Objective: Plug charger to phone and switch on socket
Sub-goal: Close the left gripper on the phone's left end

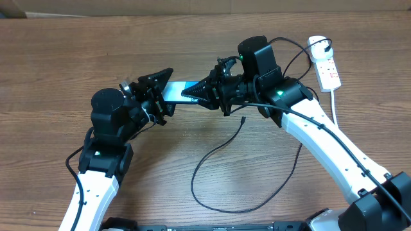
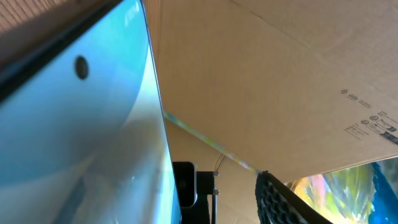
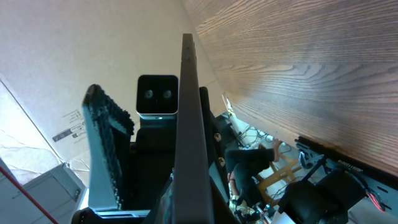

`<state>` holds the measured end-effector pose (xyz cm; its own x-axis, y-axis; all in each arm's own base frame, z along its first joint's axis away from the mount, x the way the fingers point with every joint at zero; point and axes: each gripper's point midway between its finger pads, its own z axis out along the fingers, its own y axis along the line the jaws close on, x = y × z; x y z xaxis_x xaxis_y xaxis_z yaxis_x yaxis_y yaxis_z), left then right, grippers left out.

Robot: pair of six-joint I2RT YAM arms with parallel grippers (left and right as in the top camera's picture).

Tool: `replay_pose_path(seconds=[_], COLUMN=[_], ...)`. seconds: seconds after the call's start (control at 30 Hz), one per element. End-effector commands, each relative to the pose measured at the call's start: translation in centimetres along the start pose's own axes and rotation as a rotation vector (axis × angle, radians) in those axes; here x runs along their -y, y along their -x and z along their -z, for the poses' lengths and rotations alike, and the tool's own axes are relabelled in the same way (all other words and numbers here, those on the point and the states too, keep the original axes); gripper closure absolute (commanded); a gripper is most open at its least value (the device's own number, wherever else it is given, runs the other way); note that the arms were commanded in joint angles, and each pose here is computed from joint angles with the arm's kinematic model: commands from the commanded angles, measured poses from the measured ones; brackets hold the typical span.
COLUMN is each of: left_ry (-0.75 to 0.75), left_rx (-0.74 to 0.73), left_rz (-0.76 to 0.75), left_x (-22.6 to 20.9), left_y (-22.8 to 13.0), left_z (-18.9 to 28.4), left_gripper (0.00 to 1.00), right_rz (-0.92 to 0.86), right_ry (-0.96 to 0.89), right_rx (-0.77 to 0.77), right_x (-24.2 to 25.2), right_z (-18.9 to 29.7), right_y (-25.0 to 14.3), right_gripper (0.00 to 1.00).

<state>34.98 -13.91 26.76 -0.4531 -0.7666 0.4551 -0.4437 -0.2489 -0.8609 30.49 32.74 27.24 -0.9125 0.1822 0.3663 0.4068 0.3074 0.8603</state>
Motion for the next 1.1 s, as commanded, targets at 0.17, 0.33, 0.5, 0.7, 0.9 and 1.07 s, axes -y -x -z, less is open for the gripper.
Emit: replay_pose_path(seconds=[0.17,0.33,0.5,0.7,0.9,1.07], left_ry=[0.000,0.005,0.007,0.016,0.022,0.026], left_rx=[-0.011,-0.024,-0.029,-0.053,-0.067,-0.077], left_rz=[-0.004,-0.004,-0.005,-0.005,-0.005,-0.005], left_x=[0.0,-0.1,-0.1,-0.3,-0.4,-0.5], left_y=[-0.2,-0.5,-0.6,-1.0,-1.2,-1.4], left_z=[-0.2,-0.2,-0.2,-0.2,-0.1,-0.1], left_gripper=[0.57,0.57,0.62,0.63,0.71,0.73], right_rz=[0.052,0.051,0.084,0.078,0.075,0.072], right_ry=[0.039,0.036,0.063,0.076,0.081,0.087], right_rx=[-0.074,-0.036,-0.030,-0.025,-0.015,-0.022], right_x=[-1.8,-1.7,-2.5,-2.9,-2.9,-3.0], right_z=[0.8,0.8,0.9,1.0,1.3,1.7], right_y=[-2.7,-2.0,-1.9,-1.7,-1.3,-1.1], right_gripper=[0.95,0.95,0.95,0.94,0.94,0.94])
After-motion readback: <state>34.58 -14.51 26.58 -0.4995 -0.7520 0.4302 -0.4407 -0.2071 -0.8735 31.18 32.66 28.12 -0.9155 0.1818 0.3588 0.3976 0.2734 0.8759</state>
